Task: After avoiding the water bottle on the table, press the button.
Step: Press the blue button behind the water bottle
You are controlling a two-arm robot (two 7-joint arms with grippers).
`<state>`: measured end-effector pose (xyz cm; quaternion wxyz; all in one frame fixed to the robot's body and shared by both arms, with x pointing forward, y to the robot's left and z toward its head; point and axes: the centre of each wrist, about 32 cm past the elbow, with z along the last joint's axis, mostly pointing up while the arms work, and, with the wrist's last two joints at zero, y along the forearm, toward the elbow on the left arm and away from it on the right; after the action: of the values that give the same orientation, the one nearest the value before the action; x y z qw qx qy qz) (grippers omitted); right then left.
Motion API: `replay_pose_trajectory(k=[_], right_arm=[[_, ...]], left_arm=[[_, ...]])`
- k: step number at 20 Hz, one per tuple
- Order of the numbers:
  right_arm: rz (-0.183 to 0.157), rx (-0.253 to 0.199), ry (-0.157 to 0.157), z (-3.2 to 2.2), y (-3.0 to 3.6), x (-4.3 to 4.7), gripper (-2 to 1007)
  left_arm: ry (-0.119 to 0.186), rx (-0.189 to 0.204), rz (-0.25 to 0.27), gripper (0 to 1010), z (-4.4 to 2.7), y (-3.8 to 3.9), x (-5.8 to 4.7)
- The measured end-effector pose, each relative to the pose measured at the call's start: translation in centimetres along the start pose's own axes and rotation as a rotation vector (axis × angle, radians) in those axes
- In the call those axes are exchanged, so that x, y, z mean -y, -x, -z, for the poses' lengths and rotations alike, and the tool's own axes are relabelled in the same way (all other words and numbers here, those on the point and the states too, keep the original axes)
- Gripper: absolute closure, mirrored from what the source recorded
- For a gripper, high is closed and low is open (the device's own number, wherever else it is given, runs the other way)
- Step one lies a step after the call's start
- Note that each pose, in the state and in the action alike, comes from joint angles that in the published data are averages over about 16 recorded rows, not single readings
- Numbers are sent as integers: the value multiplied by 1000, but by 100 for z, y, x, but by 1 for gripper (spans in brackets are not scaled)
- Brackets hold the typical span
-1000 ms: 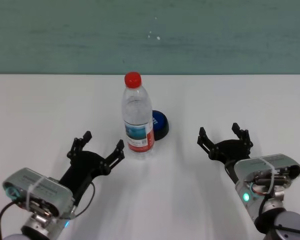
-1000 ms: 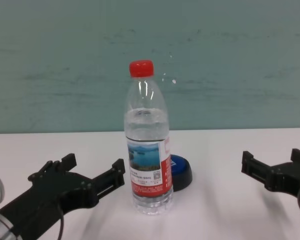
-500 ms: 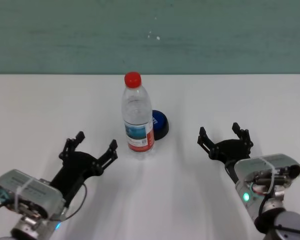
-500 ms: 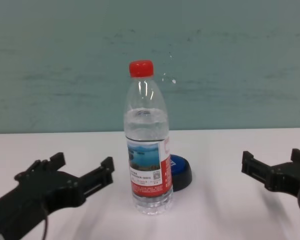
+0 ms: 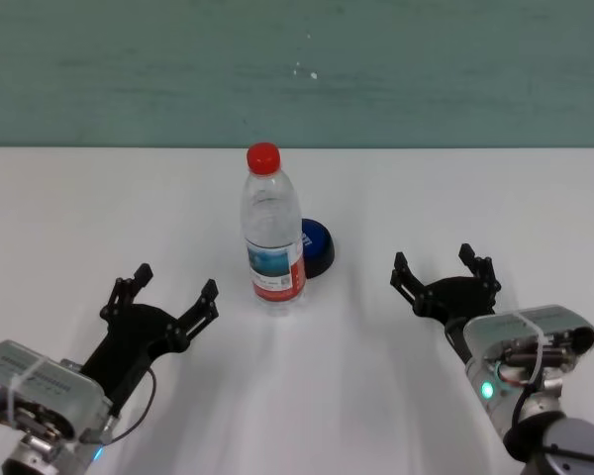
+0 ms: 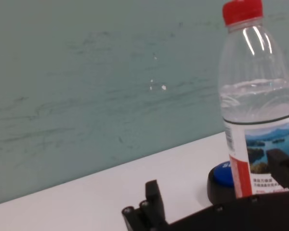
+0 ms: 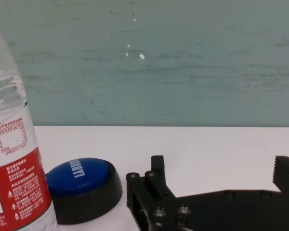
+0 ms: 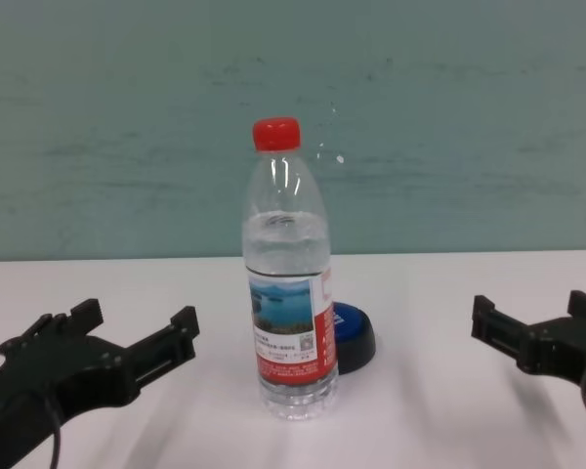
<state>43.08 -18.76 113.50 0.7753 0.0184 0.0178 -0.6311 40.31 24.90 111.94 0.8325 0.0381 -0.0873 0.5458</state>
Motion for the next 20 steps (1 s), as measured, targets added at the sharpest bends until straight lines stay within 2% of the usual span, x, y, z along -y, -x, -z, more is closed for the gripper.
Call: replay_pose_trajectory(k=[9, 20], right_arm=[[0, 0, 0, 0, 0, 0, 1], [0, 0, 0, 0, 0, 0, 1]], left_arm=[[-3, -5, -4, 0, -14, -48, -60], [-3, -5, -14, 0, -13, -85, -43]])
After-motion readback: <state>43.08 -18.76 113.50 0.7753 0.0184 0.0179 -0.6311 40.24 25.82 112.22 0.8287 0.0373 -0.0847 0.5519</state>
